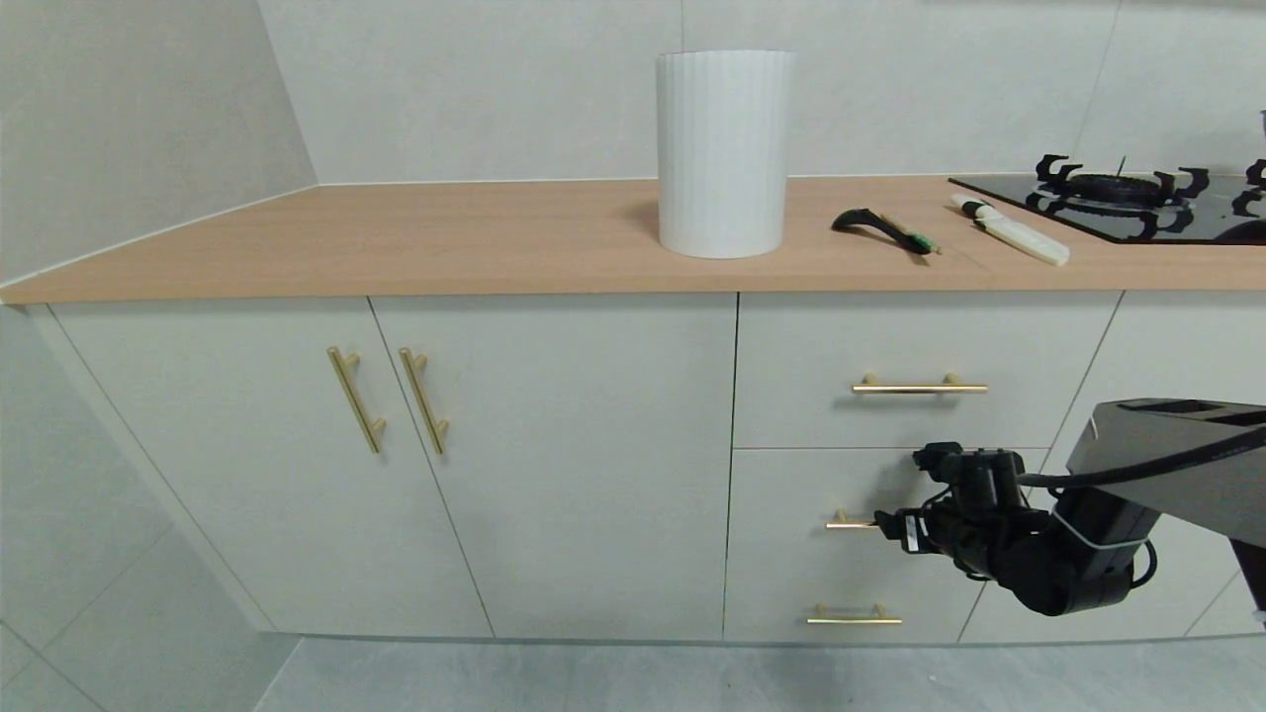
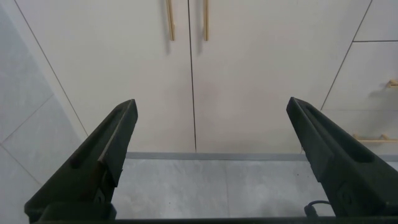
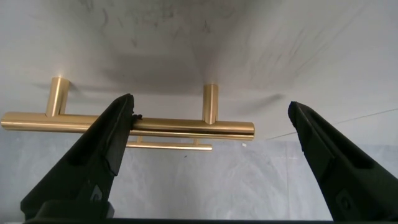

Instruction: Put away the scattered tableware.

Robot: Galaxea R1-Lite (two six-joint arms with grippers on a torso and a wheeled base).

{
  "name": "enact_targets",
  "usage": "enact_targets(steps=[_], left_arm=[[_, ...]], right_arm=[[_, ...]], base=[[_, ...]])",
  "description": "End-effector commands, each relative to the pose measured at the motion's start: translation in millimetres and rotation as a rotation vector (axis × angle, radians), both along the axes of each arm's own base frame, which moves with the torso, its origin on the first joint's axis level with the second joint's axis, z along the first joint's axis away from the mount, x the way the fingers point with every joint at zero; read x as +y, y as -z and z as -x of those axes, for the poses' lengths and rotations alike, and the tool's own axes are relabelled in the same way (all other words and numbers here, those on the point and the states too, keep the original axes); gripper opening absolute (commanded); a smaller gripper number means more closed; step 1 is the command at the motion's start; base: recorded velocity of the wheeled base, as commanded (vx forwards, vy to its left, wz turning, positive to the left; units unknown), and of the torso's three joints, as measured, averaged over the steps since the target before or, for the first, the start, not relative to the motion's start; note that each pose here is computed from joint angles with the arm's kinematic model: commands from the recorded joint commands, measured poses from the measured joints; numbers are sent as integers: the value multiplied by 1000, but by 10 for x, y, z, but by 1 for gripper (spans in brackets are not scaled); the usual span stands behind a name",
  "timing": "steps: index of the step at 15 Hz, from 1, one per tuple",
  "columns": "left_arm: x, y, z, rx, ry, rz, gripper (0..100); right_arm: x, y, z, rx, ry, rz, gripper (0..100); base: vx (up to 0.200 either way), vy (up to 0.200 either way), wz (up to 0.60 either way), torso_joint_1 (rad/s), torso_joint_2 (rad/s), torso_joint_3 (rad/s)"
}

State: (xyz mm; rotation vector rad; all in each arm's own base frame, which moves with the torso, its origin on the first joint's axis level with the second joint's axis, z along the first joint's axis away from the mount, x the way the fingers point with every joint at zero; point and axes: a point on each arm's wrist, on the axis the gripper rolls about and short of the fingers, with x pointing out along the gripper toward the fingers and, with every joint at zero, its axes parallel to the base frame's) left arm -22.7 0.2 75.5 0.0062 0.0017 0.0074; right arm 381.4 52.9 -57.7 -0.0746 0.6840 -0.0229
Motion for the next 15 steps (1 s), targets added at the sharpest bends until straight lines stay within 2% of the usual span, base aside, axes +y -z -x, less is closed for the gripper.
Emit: enact_targets(steps=[1, 10, 14, 15], left_arm=[[0, 0, -1, 1, 0, 0, 100], [0, 0, -1, 1, 0, 0, 100], [0, 0, -1, 1, 0, 0, 100], [0, 0, -1, 1, 0, 0, 100]], right_arm=[[0, 15, 5, 7, 0, 1, 100], [-5, 53, 38, 55, -1, 10, 100], [-6, 74, 61, 103, -6, 10, 100], [-9, 61, 90, 148, -11, 11, 100]], base=[[0, 0, 0, 0, 0, 0], [0, 0, 0, 0, 0, 0], [0, 0, 0, 0, 0, 0], [0, 0, 0, 0, 0, 0]])
